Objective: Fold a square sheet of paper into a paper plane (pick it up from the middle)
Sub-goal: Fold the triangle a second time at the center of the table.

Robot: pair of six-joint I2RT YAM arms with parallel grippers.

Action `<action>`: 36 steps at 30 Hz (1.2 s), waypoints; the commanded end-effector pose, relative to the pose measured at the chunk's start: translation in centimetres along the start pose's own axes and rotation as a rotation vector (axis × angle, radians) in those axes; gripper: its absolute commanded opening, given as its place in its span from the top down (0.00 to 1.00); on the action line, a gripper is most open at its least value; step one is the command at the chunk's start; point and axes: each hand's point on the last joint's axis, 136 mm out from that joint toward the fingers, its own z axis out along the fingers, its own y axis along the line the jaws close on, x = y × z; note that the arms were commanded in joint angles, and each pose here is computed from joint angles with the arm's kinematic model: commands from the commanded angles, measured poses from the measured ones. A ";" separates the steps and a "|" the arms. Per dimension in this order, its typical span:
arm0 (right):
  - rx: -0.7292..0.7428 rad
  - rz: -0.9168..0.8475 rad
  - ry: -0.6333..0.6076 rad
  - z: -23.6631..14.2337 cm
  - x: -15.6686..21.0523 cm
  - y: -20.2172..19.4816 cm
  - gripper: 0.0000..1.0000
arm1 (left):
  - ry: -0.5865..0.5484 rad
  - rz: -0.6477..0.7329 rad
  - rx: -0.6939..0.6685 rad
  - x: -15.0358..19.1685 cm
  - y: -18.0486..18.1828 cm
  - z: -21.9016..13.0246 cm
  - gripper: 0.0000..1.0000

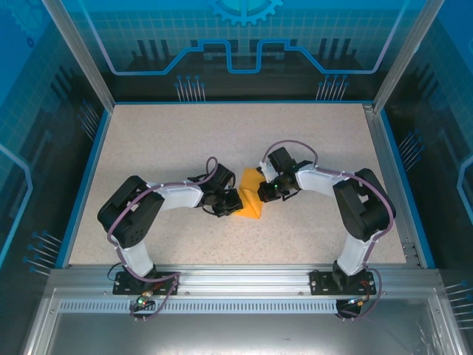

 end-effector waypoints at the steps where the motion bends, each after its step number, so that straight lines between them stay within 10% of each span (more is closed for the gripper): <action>1: -0.014 -0.007 0.009 -0.1 -0.2 0.3 0.96 | 0.014 -0.016 -0.099 0.5 2.8 1.0 0.88; 36: 0.016 -0.001 0.017 0.0 0.4 -0.1 0.96 | 0.020 -0.009 -0.098 0.5 2.6 0.9 0.88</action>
